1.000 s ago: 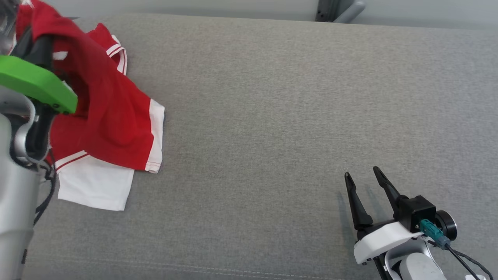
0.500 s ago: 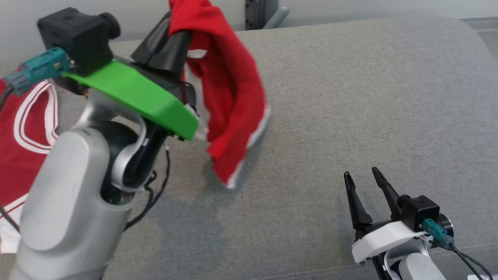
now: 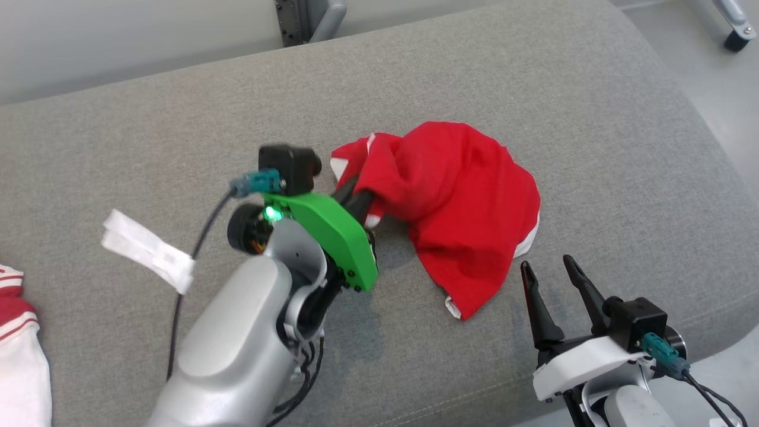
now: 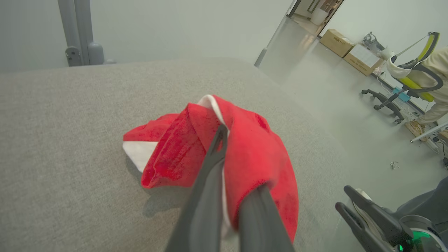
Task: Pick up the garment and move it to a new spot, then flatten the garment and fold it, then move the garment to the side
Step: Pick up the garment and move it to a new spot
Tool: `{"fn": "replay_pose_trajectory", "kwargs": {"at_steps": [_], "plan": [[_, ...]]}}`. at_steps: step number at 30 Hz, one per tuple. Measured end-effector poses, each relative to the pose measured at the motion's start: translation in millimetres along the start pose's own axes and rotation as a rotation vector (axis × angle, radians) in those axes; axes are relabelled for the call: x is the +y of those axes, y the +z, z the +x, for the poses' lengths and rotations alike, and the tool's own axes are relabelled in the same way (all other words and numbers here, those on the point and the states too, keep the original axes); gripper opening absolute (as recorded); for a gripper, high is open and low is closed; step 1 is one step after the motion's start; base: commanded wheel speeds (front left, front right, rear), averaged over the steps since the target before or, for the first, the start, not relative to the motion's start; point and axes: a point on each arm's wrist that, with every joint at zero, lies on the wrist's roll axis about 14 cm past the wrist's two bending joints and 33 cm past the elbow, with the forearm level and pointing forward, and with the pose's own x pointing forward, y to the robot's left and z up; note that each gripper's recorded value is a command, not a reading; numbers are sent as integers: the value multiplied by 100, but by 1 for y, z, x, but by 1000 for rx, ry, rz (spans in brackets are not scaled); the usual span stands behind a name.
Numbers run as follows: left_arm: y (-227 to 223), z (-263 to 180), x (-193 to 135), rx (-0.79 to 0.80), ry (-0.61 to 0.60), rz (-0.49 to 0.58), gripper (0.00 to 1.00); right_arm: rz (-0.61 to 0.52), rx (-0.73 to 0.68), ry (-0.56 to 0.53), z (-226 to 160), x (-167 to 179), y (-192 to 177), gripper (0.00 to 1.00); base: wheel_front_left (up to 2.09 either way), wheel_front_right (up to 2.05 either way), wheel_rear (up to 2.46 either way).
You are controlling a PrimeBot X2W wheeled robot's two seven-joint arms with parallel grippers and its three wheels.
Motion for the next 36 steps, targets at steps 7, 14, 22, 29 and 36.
{"fn": "replay_pose_trajectory", "kwargs": {"at_steps": [7,14,22,29,36], "plan": [[-81,-6,51,117,123,-59,0,-10,28,-26,-1,-8,-8,100,0,0,0],[-100,-23,68,111,165,-78,100,-23,30,-5,3,-3,-9,100,0,0,0],[-91,-69,73,-25,223,-32,100,-36,-3,-23,-7,-9,0,100,0,0,0],[-78,-137,81,-155,363,-13,100,-84,-36,6,-11,-3,10,100,0,0,0],[-51,-206,105,-319,575,-12,100,-122,-72,57,-10,12,21,100,0,0,0]]}}
